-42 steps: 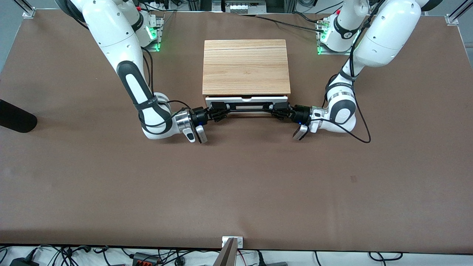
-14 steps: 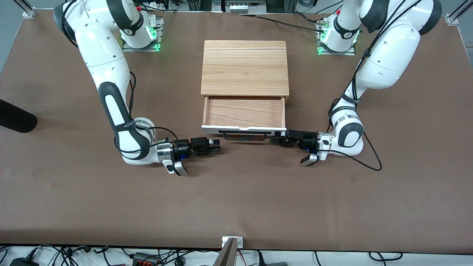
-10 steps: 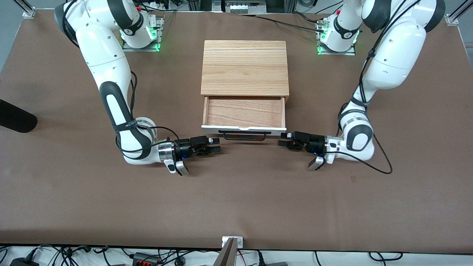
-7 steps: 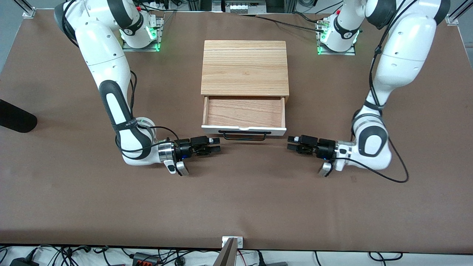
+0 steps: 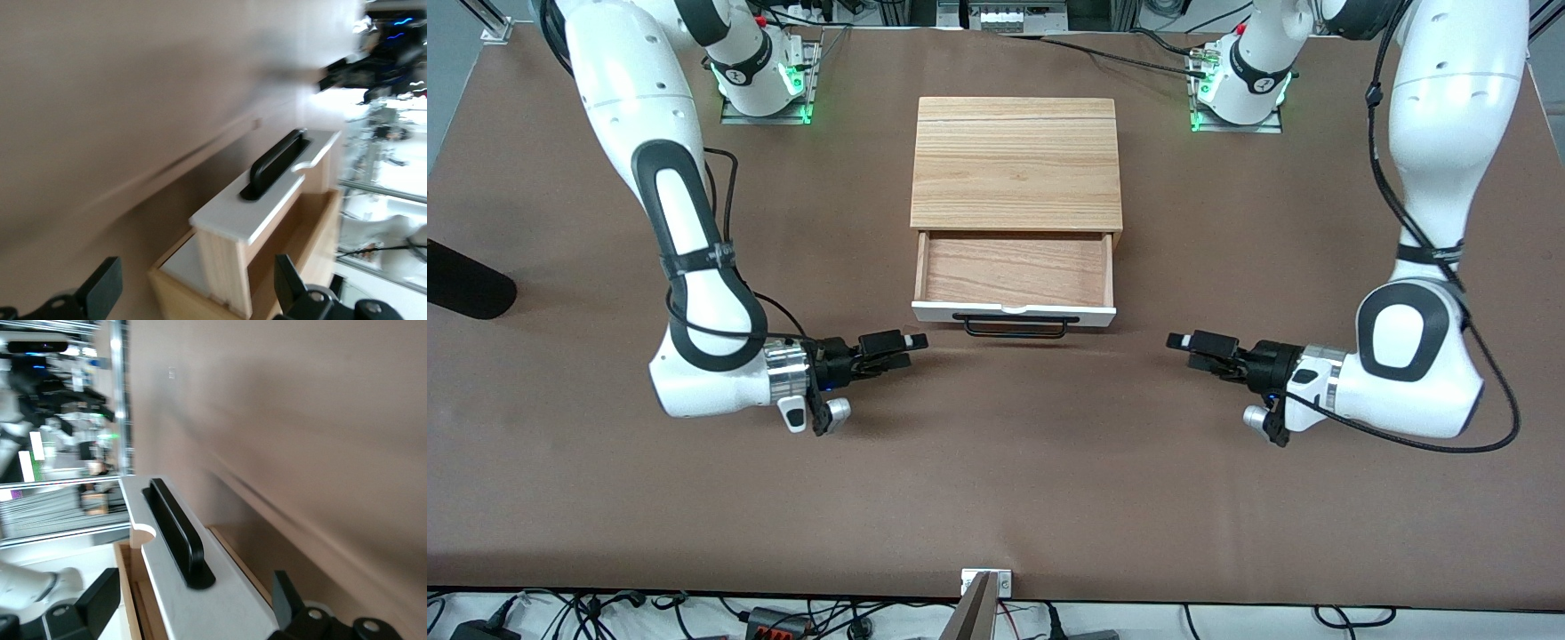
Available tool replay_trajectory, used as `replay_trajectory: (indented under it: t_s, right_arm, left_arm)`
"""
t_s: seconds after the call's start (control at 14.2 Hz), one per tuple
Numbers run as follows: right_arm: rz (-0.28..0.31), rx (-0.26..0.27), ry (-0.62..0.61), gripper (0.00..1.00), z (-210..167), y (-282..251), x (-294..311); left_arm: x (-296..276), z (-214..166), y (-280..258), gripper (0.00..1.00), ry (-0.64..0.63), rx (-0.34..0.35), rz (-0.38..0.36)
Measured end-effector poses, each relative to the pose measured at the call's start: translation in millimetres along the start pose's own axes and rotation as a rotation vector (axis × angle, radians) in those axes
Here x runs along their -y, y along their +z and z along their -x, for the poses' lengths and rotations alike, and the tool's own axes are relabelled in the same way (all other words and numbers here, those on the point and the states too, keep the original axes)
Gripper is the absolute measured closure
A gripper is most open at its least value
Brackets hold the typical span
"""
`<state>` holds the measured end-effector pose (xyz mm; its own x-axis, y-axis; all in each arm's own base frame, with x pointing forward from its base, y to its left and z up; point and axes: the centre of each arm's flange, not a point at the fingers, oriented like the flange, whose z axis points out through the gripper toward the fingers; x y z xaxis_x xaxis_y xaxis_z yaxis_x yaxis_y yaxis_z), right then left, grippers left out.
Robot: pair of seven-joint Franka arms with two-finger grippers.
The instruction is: Pull top drawer with both arms simultaneously
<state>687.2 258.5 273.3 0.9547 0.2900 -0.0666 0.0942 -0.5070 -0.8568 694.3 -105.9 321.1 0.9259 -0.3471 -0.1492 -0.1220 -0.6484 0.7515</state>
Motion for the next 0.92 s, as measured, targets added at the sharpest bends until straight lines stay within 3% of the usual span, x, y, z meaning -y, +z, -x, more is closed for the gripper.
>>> replay_trajectory:
  t_s: [0.28, 0.49, 0.64, 0.78, 0.92]
  right_arm:
    - [0.281, 0.017, 0.115, 0.00, 10.2, -46.1, 44.3]
    - [0.527, 0.024, 0.176, 0.00, 23.7, -78.2, 64.9]
    - [0.695, 0.034, 0.205, 0.00, 35.0, -99.8, 75.2]
    - [0.851, 0.011, 0.192, 0.00, 43.5, -127.5, 89.4]
    - [0.929, -0.023, 0.181, 0.00, 50.9, -153.8, 103.8]
  left_arm:
    - [-19.9, 25.7, -41.8, 0.00, -0.117, 0.112, -0.316]
    - [-36.7, 43.0, -82.1, 0.00, -0.119, 0.134, -0.593]
    - [-69.1, 56.1, -121.8, 0.00, -0.105, 0.081, -0.724]
    - [-102.1, 71.3, -159.0, 0.00, -0.114, -0.004, -0.776]
    - [-123.0, 85.0, -183.9, 0.00, -0.157, -0.083, -0.794]
